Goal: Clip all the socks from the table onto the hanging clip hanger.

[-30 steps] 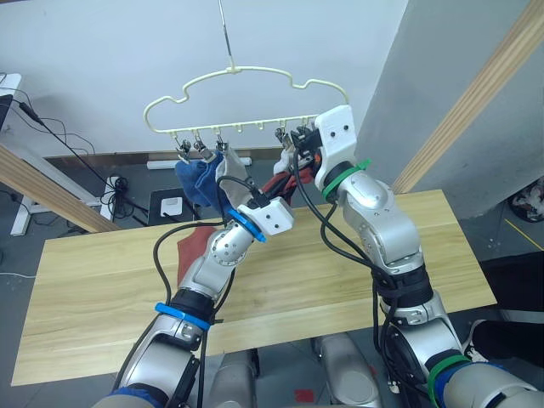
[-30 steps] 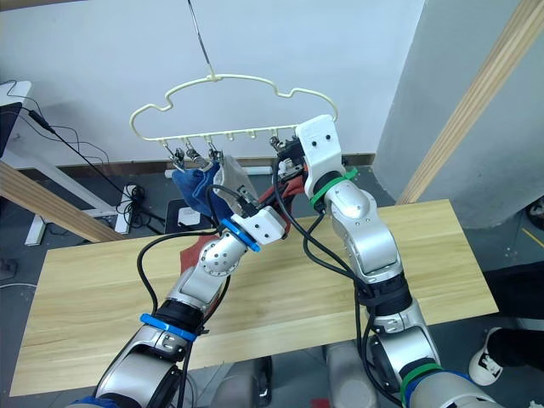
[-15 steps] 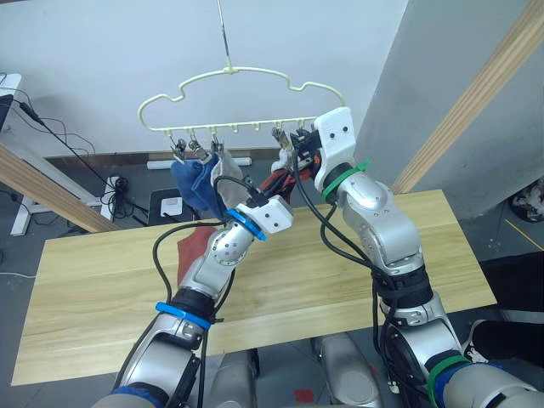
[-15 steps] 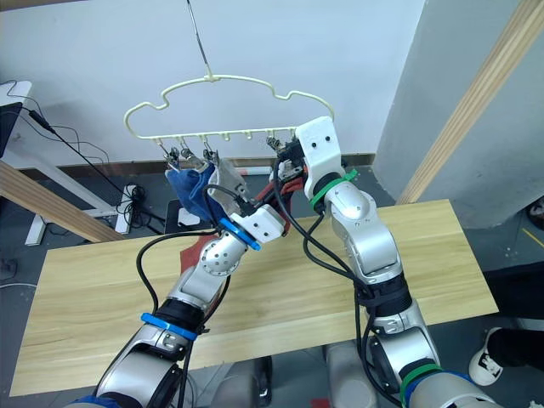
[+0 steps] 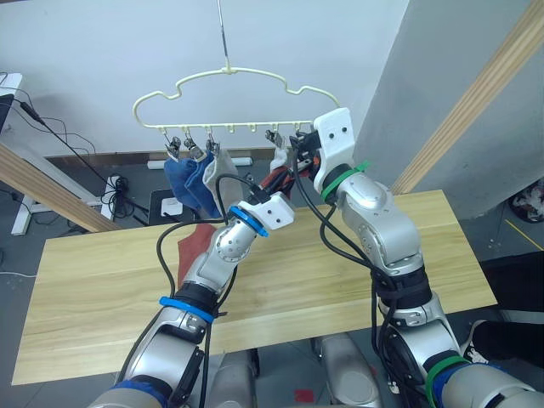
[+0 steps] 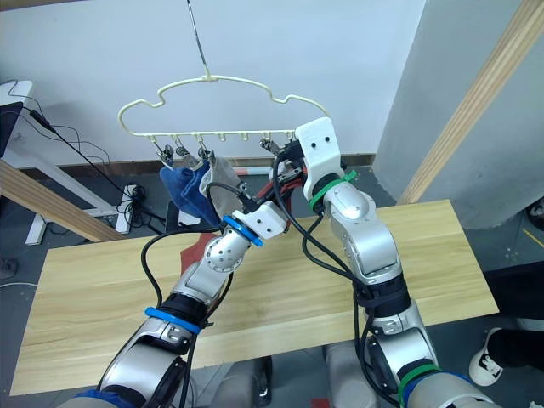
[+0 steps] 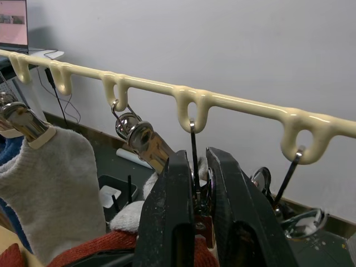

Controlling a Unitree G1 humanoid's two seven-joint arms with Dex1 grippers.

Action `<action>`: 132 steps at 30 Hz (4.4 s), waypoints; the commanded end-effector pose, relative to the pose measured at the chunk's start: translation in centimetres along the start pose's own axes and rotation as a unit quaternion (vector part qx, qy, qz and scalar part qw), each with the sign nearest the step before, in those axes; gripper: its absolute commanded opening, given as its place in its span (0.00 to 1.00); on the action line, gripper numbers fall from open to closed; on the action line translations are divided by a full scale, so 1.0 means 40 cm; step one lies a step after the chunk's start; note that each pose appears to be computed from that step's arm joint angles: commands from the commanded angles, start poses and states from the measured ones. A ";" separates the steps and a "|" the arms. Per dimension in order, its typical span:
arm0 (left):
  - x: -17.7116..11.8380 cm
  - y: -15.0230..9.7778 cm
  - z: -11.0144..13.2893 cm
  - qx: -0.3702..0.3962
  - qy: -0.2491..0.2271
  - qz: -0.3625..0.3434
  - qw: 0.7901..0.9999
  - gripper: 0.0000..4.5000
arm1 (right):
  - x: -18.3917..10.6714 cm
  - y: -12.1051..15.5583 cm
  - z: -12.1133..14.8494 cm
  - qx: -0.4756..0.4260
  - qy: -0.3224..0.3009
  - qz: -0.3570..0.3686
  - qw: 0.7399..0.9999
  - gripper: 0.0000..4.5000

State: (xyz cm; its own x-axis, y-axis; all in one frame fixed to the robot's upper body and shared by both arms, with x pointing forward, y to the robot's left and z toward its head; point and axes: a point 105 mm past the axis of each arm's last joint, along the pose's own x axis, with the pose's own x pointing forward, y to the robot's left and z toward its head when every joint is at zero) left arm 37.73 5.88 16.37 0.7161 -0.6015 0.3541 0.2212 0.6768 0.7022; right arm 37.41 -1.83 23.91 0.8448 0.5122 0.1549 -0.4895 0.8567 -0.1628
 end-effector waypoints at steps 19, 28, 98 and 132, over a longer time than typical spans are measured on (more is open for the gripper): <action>0.039 0.014 0.039 -0.013 -0.030 0.019 0.999 0.00 | -0.104 0.018 0.067 0.010 -0.028 0.055 0.998 0.84; 0.039 -0.007 0.034 -0.050 -0.025 -0.008 0.998 0.24 | -0.166 0.020 0.057 -0.012 -0.016 0.087 0.996 0.85; -0.118 0.230 0.192 -0.252 0.001 -0.240 0.937 0.59 | -0.063 -0.113 0.020 -0.039 -0.030 -0.118 0.992 0.59; -0.113 0.205 0.191 -0.248 -0.004 -0.255 0.935 0.59 | -0.043 -0.110 0.046 0.045 -0.038 -0.136 0.989 0.59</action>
State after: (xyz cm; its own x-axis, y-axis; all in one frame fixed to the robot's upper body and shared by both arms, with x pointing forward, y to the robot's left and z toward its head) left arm 31.71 11.26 24.64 0.4473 -0.8935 0.0392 0.8234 0.4286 0.3719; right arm 38.10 -6.49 24.45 0.9446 0.2635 0.1956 -0.2625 0.9644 -0.0314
